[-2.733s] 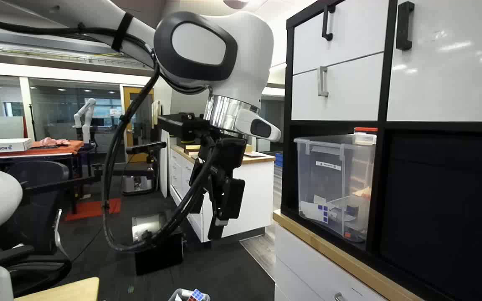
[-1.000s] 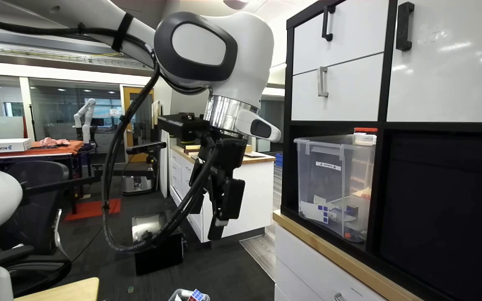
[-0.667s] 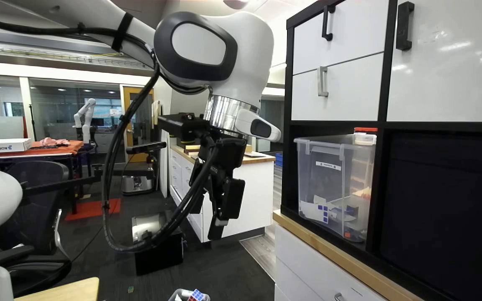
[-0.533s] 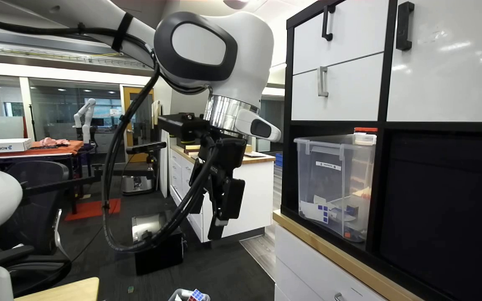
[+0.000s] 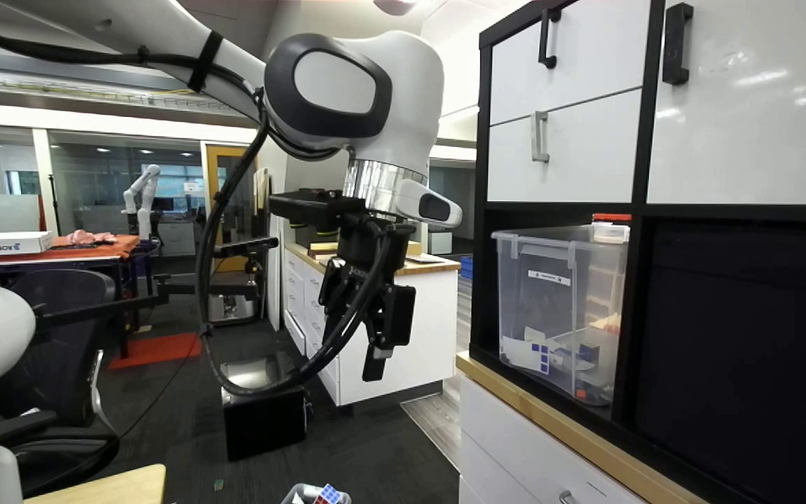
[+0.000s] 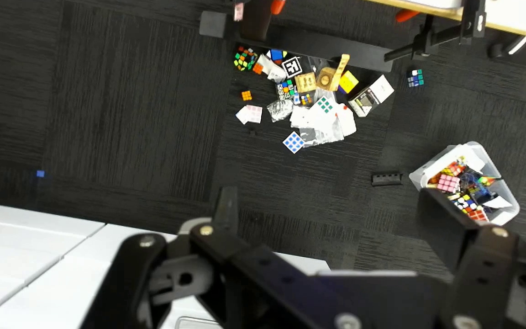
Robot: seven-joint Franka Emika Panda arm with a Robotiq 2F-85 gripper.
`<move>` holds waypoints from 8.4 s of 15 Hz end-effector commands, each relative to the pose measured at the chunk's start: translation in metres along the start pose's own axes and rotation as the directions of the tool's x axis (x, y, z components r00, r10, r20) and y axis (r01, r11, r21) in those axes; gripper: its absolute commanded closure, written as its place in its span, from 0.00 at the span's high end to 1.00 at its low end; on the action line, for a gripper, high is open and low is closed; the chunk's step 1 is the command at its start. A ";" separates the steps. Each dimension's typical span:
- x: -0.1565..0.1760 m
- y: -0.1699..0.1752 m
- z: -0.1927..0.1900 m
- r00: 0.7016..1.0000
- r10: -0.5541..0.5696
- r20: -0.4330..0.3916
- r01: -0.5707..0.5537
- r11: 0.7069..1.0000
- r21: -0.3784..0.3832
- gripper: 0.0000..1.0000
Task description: Pull out the clear container from underneath the cabinet
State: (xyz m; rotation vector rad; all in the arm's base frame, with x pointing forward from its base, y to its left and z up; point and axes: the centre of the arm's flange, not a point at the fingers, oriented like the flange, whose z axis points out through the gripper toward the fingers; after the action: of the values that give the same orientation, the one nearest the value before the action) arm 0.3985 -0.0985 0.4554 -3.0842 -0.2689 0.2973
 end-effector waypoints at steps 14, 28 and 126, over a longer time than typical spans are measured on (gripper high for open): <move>0.058 -0.084 -0.086 0.765 -0.568 -0.303 0.522 0.823 -0.226 1.00; 0.059 -0.102 -0.083 0.760 -0.586 -0.282 0.532 0.810 -0.248 1.00; 0.181 -0.147 -0.114 0.145 -0.961 -0.234 0.535 0.275 -0.799 0.07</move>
State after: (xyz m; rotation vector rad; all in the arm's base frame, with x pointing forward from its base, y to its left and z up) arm 0.6089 0.0793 0.5151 -2.4513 -2.2177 -1.2068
